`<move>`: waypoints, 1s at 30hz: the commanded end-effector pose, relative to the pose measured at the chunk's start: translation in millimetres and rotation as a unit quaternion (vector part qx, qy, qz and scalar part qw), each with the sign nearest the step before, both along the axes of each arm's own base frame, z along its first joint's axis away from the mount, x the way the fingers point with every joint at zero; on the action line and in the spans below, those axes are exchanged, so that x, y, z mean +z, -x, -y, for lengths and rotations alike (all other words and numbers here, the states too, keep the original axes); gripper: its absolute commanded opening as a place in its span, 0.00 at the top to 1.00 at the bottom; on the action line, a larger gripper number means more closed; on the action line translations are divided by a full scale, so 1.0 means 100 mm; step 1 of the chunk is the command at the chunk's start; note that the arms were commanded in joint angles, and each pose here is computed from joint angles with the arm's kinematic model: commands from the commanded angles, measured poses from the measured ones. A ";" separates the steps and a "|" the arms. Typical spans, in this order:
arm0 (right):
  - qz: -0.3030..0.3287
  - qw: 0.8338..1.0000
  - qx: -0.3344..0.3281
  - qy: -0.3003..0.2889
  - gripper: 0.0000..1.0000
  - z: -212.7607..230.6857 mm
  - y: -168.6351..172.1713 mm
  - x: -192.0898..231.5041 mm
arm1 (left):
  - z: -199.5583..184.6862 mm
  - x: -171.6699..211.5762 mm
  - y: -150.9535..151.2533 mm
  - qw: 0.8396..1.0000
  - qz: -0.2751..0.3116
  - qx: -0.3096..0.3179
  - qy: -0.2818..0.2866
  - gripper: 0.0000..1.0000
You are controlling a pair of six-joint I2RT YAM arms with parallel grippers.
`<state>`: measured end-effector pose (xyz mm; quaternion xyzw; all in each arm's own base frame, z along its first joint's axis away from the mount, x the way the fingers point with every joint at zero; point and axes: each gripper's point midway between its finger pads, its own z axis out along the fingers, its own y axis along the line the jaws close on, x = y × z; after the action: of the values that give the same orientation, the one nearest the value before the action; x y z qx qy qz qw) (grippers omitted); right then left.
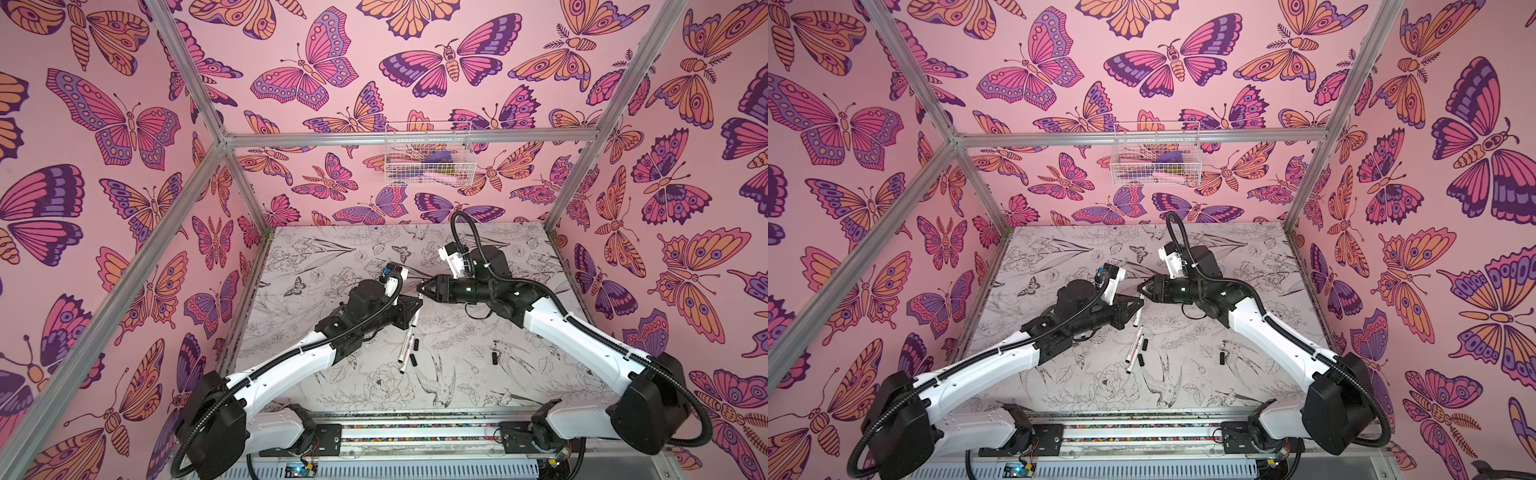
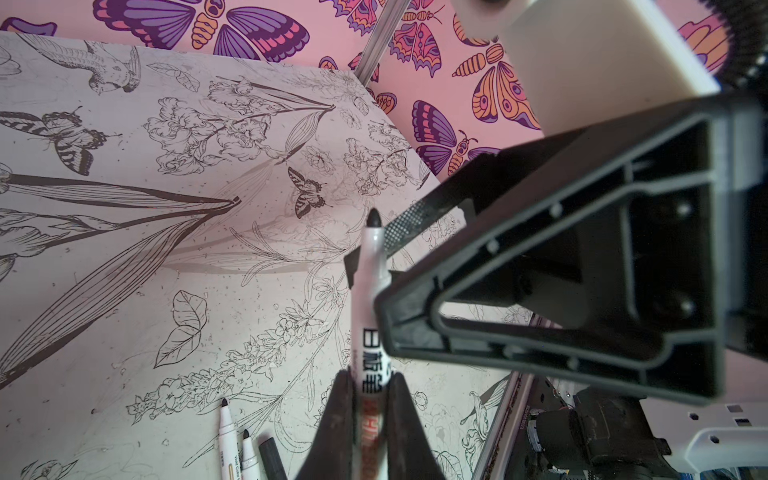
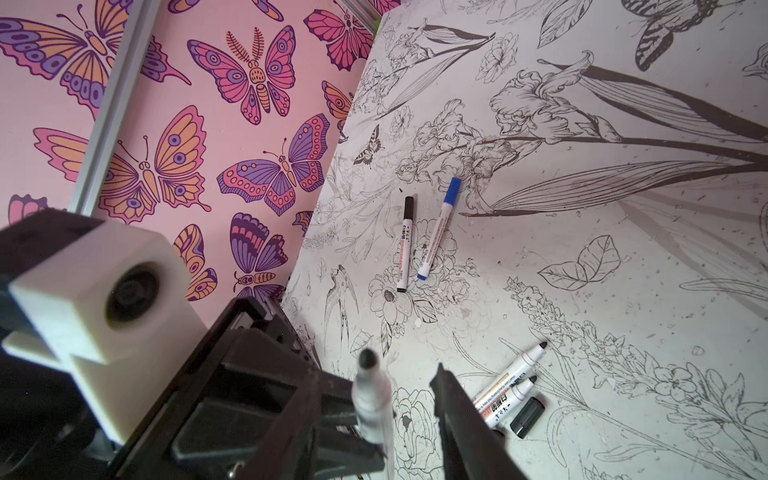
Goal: Insert the pens into the pen caps
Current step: 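Lift the white marker upright with the left gripper while the right gripper approaches its tip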
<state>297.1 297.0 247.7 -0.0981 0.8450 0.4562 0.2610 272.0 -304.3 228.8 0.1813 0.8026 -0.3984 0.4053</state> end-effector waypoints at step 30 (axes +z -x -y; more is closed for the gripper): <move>0.009 1.000 0.013 -0.006 0.91 -0.10 0.03 0.11 | 0.21 -0.02 -0.02 0.999 0.001 -0.037 0.004 0.72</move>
<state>298.5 307.3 240.7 -0.0954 0.8470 0.4618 0.2455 274.4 -321.2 208.5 0.1985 0.8102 -0.4047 0.3747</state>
